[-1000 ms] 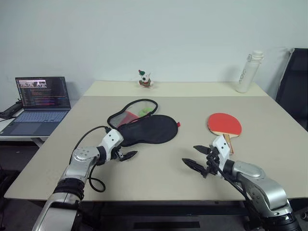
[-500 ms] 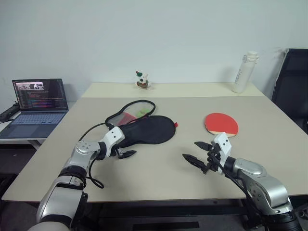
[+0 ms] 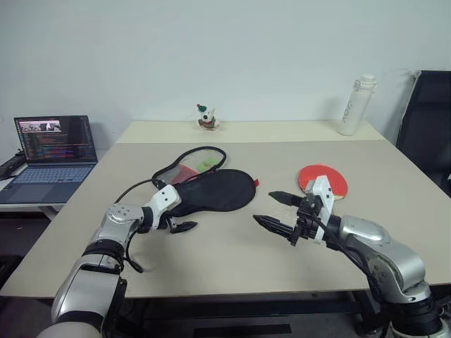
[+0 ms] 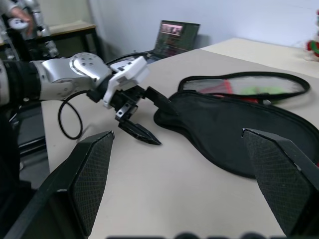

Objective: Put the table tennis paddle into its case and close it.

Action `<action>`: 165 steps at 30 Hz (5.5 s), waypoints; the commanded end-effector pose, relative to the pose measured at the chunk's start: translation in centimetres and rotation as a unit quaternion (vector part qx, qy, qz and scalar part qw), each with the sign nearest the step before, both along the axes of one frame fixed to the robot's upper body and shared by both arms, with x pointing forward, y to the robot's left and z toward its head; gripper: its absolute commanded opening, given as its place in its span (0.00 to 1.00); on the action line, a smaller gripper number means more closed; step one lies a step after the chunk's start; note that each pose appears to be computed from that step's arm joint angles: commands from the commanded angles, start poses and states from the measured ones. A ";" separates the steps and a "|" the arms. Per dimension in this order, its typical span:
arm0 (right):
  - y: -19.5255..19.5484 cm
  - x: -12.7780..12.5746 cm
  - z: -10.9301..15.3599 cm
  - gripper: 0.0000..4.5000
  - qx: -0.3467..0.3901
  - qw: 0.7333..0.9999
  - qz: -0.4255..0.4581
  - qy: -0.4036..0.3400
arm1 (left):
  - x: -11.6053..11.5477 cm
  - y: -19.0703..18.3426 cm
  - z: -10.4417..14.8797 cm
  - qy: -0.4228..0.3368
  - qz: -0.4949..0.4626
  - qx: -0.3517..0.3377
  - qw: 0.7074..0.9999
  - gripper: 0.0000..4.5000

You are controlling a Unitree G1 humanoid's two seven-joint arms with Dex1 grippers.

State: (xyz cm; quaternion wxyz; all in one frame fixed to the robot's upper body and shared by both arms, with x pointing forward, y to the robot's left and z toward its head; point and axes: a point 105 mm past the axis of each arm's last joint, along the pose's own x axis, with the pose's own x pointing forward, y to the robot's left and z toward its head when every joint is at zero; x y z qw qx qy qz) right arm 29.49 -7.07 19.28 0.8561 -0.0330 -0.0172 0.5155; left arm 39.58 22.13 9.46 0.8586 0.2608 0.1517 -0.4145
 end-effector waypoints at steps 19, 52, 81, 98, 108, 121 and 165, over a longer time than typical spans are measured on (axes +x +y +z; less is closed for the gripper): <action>-1.7 1.1 0.6 1.00 -0.017 0.998 -0.044 -0.028 | -2.0 0.5 -4.1 0.105 0.018 -0.015 0.994 0.01; -3.9 1.3 -0.4 1.00 -0.029 0.995 -0.094 -0.008 | -4.6 -17.1 1.6 0.068 -0.134 -0.222 0.964 0.72; -1.6 7.2 -6.6 1.00 0.047 0.934 -0.271 0.229 | -4.3 -7.3 4.4 0.021 -0.065 -0.211 0.975 0.72; 5.3 5.3 -7.0 0.86 0.068 0.939 -0.203 0.270 | -4.6 -7.9 4.6 0.021 -0.069 -0.218 0.973 0.73; 3.6 5.4 -6.8 0.07 0.053 0.942 -0.190 0.272 | -5.2 -8.0 5.3 0.019 -0.081 -0.234 0.969 0.73; -0.9 1.8 -7.6 0.01 -0.087 0.954 -0.076 0.276 | -5.7 -6.8 5.0 0.032 -0.082 -0.228 0.970 0.73; -12.9 10.0 -4.2 0.58 -0.202 0.939 -0.206 0.187 | -5.2 -6.7 4.4 0.025 -0.086 -0.220 0.971 0.73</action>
